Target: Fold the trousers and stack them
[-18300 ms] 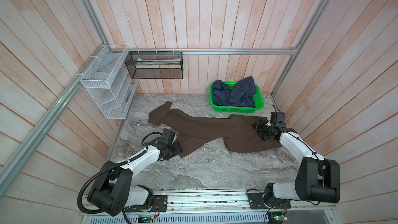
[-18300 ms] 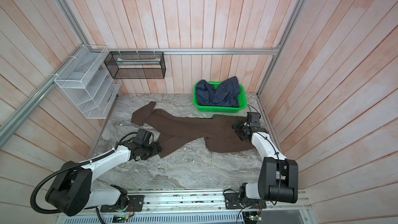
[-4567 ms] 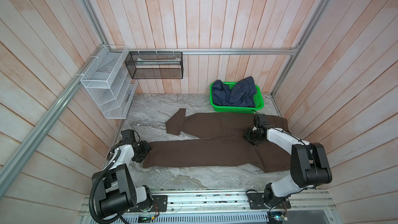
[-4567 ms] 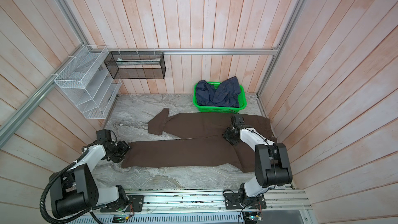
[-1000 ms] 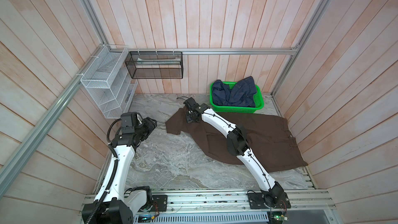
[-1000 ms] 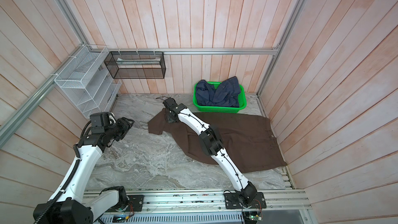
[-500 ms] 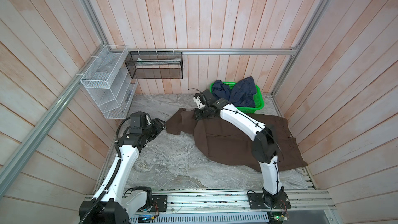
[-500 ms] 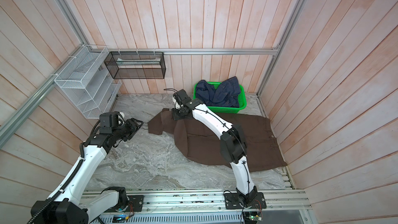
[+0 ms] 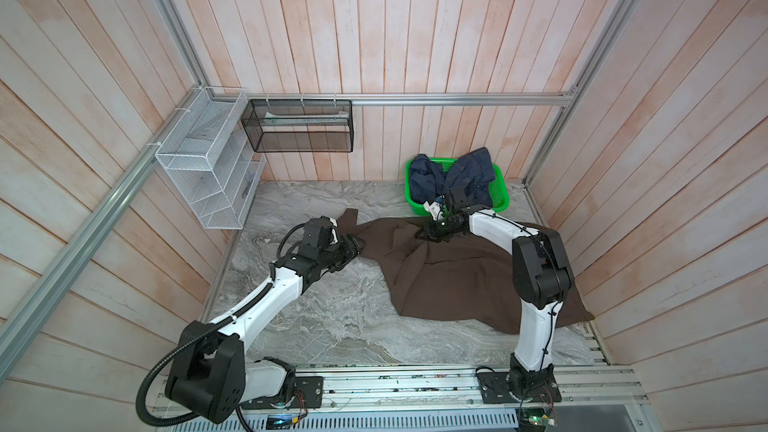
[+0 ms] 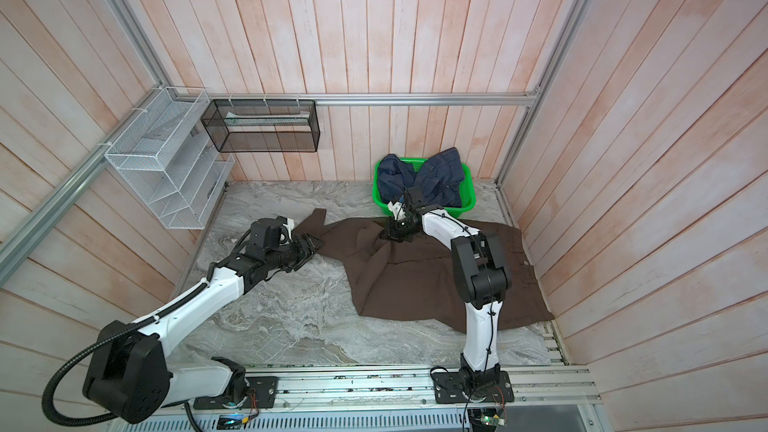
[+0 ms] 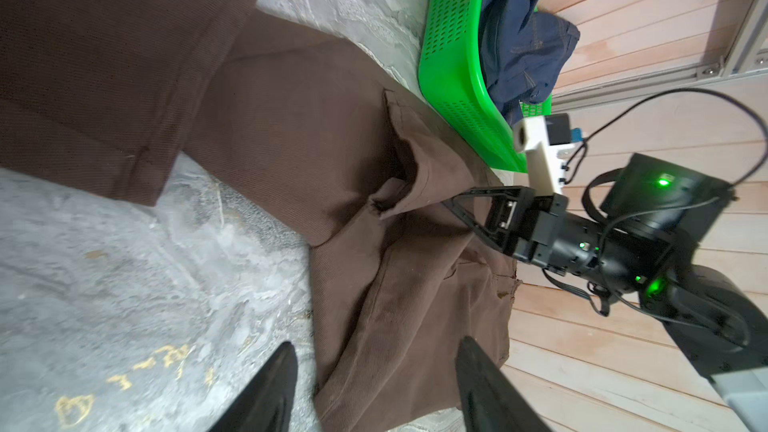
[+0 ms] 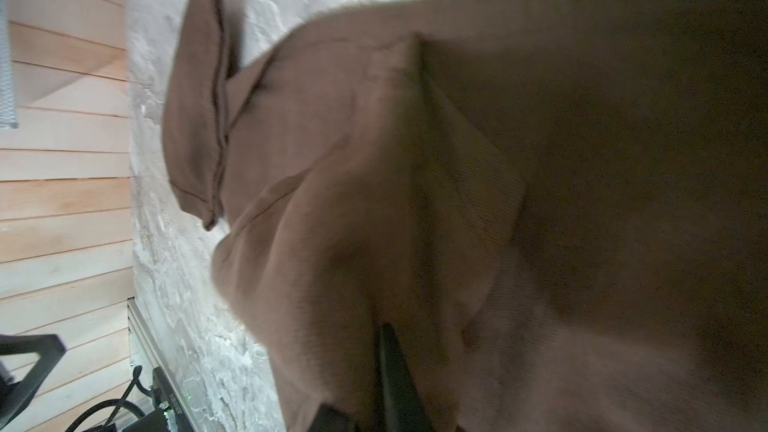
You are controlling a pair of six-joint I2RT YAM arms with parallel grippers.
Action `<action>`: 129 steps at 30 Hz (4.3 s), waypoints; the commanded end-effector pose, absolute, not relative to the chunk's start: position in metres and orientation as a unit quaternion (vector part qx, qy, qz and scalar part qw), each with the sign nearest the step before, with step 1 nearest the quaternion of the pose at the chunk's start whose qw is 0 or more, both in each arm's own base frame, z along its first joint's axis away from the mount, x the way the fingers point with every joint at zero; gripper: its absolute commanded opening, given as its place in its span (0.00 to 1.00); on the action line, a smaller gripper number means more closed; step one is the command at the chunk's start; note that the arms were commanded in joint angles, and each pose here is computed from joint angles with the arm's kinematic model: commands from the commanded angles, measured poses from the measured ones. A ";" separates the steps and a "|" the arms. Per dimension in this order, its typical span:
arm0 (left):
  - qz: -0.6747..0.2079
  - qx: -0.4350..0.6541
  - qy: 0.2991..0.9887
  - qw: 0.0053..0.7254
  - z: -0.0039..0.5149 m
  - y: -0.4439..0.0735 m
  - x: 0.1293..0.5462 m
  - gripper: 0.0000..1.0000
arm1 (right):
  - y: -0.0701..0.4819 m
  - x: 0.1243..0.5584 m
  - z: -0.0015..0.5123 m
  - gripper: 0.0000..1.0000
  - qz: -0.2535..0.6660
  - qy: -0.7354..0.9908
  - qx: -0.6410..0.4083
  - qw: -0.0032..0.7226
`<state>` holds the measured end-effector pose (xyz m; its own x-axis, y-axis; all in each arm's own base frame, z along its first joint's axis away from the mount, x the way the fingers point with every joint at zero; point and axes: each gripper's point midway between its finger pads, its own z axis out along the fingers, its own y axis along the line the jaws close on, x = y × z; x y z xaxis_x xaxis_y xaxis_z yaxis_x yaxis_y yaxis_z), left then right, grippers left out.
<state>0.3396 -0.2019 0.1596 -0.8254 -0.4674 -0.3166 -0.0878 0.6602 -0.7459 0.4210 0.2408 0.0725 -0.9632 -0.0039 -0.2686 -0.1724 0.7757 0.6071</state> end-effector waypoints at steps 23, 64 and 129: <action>-0.458 0.116 0.842 0.259 0.121 -0.345 0.390 0.62 | 0.207 0.419 0.120 0.06 0.461 0.877 -0.007 0.135; -0.403 0.037 0.855 0.324 0.246 -0.237 0.368 0.00 | 0.197 0.407 0.168 0.57 0.392 0.901 -0.001 0.188; 0.104 -0.337 0.919 0.178 0.168 0.075 0.212 0.00 | -0.054 0.264 0.025 0.56 -0.036 0.908 0.401 0.114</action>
